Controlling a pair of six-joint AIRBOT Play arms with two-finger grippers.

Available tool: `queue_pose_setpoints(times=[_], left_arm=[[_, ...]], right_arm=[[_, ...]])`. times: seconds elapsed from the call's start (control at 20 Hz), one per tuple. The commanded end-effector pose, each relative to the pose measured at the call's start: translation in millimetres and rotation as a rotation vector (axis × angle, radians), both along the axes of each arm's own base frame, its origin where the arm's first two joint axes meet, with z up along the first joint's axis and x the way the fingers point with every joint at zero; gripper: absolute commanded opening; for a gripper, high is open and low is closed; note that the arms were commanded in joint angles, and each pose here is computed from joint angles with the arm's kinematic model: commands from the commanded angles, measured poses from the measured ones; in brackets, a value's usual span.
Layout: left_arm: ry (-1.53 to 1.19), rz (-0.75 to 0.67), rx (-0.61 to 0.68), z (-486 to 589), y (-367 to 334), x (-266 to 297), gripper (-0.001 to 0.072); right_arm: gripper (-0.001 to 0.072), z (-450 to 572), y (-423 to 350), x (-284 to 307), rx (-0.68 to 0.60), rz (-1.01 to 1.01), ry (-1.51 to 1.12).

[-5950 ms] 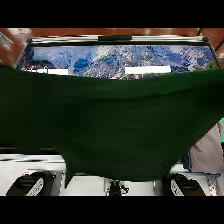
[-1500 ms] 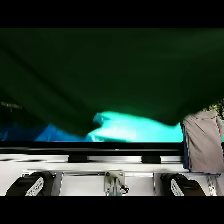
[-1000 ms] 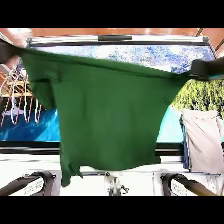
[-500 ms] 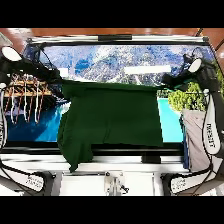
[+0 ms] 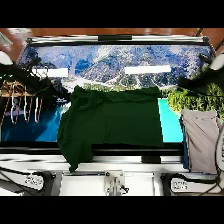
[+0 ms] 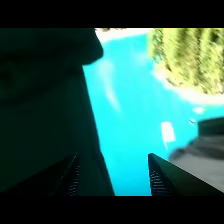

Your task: Fold the shirts.

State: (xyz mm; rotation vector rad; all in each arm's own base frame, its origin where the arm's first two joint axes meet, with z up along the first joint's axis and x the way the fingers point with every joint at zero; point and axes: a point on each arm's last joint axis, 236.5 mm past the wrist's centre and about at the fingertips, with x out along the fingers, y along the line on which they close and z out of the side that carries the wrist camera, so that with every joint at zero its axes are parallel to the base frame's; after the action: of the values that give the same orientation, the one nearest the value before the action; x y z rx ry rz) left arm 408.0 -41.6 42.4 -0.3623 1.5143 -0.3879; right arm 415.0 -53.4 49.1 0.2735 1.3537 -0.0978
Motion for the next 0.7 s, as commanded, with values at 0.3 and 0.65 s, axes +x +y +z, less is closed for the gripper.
queue_pose_setpoints(times=[0.3,0.65], left_arm=[[0.219,0.151,-0.091,-118,19,-201,0.0488],[0.21,0.214,-0.106,-149,17,-189,0.0426]], right_arm=[[0.054,-13,0,-135,0.225,-0.068,0.131],[0.054,-11,9,-129,0.264,-0.069,0.108]])
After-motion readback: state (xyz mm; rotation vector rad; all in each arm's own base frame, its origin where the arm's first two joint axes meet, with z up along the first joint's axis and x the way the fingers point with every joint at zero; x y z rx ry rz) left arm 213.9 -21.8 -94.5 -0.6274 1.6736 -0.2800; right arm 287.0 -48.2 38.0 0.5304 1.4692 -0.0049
